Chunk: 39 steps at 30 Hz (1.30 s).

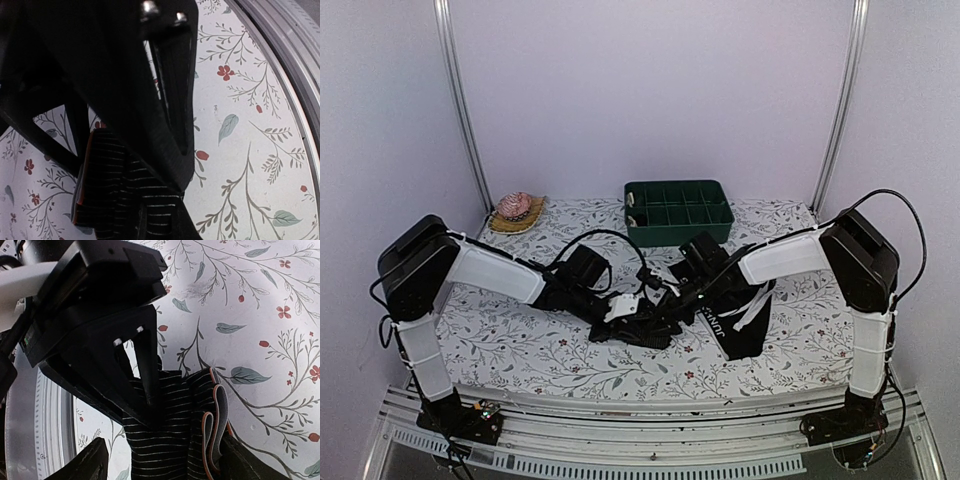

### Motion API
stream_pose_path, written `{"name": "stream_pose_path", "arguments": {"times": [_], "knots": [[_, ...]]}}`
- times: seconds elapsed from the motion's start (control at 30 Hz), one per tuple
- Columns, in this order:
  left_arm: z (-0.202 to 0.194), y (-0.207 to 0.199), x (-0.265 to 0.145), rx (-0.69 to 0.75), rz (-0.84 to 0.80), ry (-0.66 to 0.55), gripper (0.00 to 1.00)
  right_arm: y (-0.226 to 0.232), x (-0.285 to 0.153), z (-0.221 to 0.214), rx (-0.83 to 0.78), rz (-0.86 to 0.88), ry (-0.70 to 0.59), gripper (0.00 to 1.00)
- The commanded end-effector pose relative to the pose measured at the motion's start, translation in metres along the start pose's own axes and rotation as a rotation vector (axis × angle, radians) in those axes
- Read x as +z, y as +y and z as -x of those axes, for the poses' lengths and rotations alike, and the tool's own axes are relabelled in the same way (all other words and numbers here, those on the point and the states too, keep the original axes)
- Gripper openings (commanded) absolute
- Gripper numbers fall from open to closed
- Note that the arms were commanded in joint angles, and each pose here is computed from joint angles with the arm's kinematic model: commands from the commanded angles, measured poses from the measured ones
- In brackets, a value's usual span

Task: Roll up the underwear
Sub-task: Pick up the underwear from the center of the board.

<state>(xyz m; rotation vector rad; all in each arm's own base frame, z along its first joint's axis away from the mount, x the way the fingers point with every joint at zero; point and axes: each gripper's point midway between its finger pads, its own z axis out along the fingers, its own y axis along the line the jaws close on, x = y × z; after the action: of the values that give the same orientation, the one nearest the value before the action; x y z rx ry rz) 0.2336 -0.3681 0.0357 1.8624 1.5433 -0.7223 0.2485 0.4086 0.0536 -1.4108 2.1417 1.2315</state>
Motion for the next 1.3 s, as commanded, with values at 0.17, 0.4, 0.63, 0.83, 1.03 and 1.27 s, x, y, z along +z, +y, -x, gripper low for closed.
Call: {"name": "stream_pose_path", "arguments": {"times": [0.17, 0.4, 0.63, 0.83, 1.03, 1.27], "knots": [[-0.026, -0.006, 0.005, -0.159, -0.074, 0.058, 0.00, 0.005, 0.013, -0.008, -0.044, -0.026, 0.069, 0.58], [-0.027, 0.001, 0.004, -0.203, -0.077, 0.053, 0.00, 0.006, 0.017, -0.015, -0.050, -0.030, 0.102, 0.42], [-0.030, 0.011, 0.004, -0.230, -0.052, 0.065, 0.00, 0.021, 0.020, -0.013, -0.086, 0.014, 0.100, 0.56], [-0.042, 0.010, 0.011, -0.260, -0.059, 0.089, 0.00, 0.017, 0.021, -0.017, -0.082, -0.010, 0.118, 0.52], [-0.042, 0.012, 0.011, -0.273, -0.057, 0.087, 0.00, 0.008, 0.024, -0.026, -0.063, -0.042, 0.145, 0.36], [-0.042, 0.015, 0.011, -0.280, -0.051, 0.086, 0.00, 0.006, 0.024, -0.028, -0.064, -0.055, 0.158, 0.20]]}}
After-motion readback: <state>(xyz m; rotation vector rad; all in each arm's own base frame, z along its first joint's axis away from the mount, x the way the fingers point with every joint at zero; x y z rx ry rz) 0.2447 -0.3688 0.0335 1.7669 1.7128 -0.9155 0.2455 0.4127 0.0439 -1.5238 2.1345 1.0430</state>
